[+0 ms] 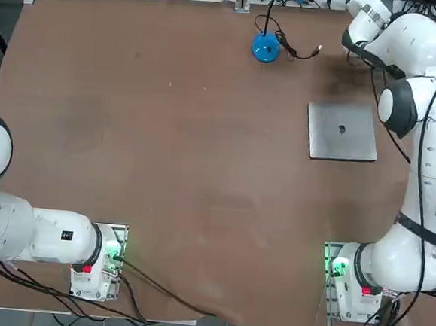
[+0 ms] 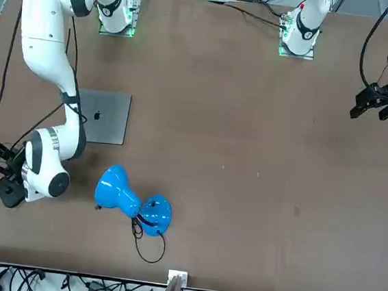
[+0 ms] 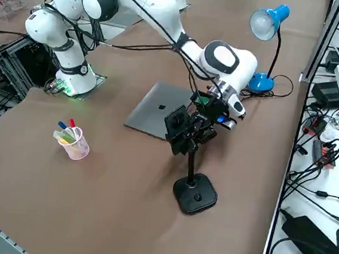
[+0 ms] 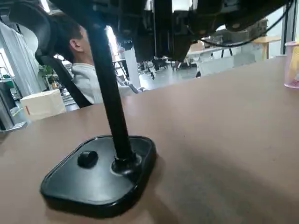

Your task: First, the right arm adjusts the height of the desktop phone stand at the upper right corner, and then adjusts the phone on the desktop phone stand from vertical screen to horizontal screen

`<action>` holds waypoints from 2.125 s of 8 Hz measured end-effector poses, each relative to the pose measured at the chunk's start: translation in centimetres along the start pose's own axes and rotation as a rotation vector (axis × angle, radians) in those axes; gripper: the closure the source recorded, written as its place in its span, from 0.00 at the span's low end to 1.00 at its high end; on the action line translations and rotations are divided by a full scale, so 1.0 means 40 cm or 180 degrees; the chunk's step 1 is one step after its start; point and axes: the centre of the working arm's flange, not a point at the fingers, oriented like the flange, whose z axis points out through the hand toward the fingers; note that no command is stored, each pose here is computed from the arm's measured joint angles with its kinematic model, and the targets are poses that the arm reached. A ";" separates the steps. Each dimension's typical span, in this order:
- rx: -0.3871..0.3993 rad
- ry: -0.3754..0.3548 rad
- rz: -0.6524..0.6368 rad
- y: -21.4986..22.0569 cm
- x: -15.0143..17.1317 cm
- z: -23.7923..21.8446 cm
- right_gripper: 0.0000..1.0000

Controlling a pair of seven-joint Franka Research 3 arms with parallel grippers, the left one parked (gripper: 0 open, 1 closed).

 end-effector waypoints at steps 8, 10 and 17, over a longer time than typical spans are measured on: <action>0.0357 0.0596 0.0276 0.047 -0.053 -0.052 0.83; 0.0561 0.0890 0.0271 0.077 -0.098 -0.046 0.83; 0.0746 0.1403 0.0382 0.124 -0.172 -0.054 0.83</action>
